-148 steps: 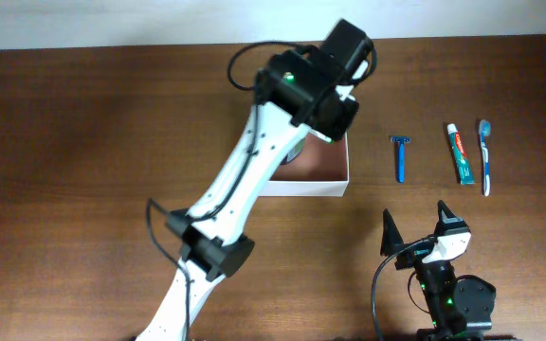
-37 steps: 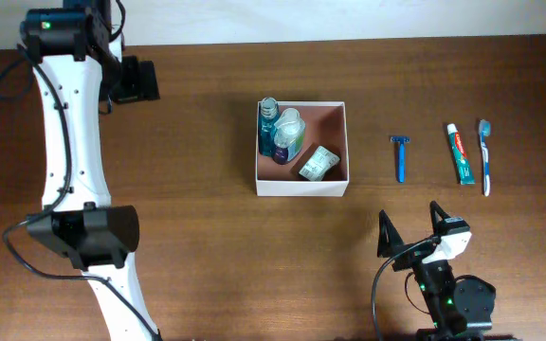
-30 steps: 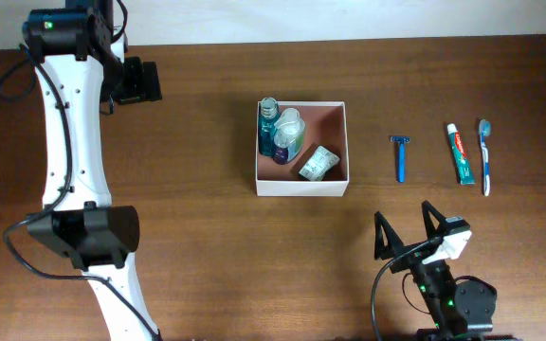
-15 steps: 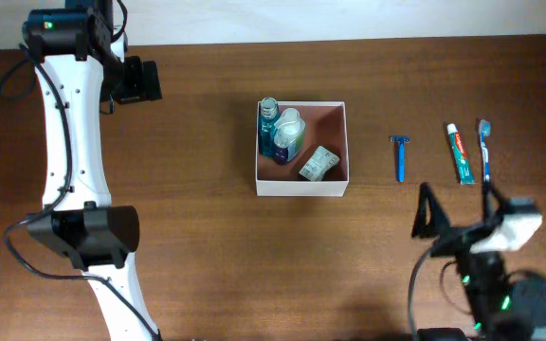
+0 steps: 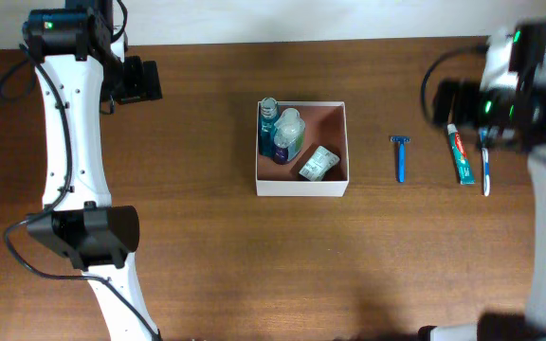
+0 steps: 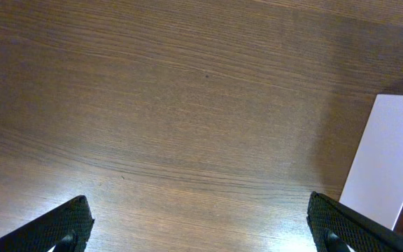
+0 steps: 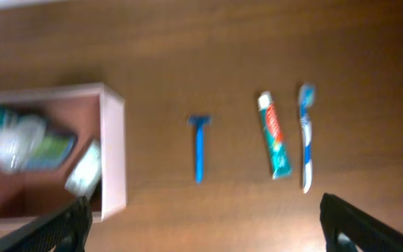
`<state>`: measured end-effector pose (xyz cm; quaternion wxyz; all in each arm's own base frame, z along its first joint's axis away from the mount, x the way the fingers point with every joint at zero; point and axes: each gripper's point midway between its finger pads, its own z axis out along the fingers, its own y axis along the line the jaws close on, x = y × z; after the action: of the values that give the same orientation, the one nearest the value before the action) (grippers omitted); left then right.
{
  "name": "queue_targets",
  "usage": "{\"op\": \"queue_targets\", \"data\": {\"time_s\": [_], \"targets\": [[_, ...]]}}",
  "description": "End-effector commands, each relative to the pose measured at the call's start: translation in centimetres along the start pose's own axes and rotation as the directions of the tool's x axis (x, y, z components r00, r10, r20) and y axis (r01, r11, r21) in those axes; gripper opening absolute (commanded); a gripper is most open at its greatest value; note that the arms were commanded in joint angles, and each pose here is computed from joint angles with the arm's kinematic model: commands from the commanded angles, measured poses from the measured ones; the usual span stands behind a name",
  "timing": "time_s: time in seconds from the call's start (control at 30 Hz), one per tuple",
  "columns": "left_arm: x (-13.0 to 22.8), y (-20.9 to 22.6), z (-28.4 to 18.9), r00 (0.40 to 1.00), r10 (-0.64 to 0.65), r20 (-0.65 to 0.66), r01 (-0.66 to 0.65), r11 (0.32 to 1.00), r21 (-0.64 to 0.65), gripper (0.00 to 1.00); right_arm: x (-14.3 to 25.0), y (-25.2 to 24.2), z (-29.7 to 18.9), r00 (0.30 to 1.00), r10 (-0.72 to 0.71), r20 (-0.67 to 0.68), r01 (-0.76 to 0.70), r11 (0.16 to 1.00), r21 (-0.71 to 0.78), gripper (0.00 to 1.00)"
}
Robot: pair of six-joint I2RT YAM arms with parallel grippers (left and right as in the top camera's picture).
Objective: Pack container
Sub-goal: 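Reach the right gripper forward to the Colgate toothpaste tube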
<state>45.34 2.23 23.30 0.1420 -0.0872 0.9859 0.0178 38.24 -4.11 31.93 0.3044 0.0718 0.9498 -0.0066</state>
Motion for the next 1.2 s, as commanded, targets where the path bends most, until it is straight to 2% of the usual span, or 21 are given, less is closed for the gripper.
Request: {"op": "queue_targets", "data": {"time_s": [0.0, 0.1, 0.33, 0.47, 0.7, 0.93, 1.07, 1.17], "targets": [[0.0, 0.0, -0.9, 1.000, -0.008, 0.019, 0.008, 1.000, 0.010, 0.99, -3.0, -2.2, -0.1, 0.999, 0.023, 0.045, -0.025, 0.999, 0.048, 0.98], [0.0, 0.0, -0.9, 1.000, -0.008, 0.019, 0.008, 1.000, 0.010, 0.99, -3.1, -4.4, 2.5, 0.999, -0.053, -0.009, 0.053, 0.996, 0.077, 0.99], [0.0, 0.0, -0.9, 1.000, -0.008, 0.018, 0.008, 1.000, 0.010, 0.99, -0.3, -7.4, 8.9, 0.979, -0.026, -0.201, 0.045, 0.995, 0.086, 0.99], [0.0, 0.0, -0.9, 1.000, -0.008, 0.019, 0.008, 1.000, 0.010, 0.99, 1.2, -7.8, 13.2, 0.952, -0.068, -0.300, 0.091, 0.994, 0.064, 0.99], [0.0, 0.0, -0.9, 1.000, -0.008, 0.019, 0.008, 1.000, 0.010, 0.99, 5.5, -10.1, 20.3, 0.868, -0.062, -0.492, 0.140, 0.983, 0.122, 0.99], [0.0, 0.0, -0.9, 1.000, -0.008, 0.019, 0.008, 1.000, 0.010, 0.99, 7.2, -11.2, 23.9, 0.844, -0.074, -0.531, 0.136, 0.988, 0.079, 0.99], [0.0, 0.0, -0.9, 1.000, -0.008, 0.019, 0.008, 1.000, 0.010, 0.99, 7.8, -10.3, 24.9, 0.841, -0.145, -0.522, 0.127, 0.989, -0.070, 0.99], [0.0, 0.0, -0.9, 1.000, -0.008, 0.019, 0.008, 1.000, 0.010, 0.99, 8.3, -10.6, 25.4, 0.842, -0.138, -0.522, 0.101, 0.990, -0.099, 0.99]]}}
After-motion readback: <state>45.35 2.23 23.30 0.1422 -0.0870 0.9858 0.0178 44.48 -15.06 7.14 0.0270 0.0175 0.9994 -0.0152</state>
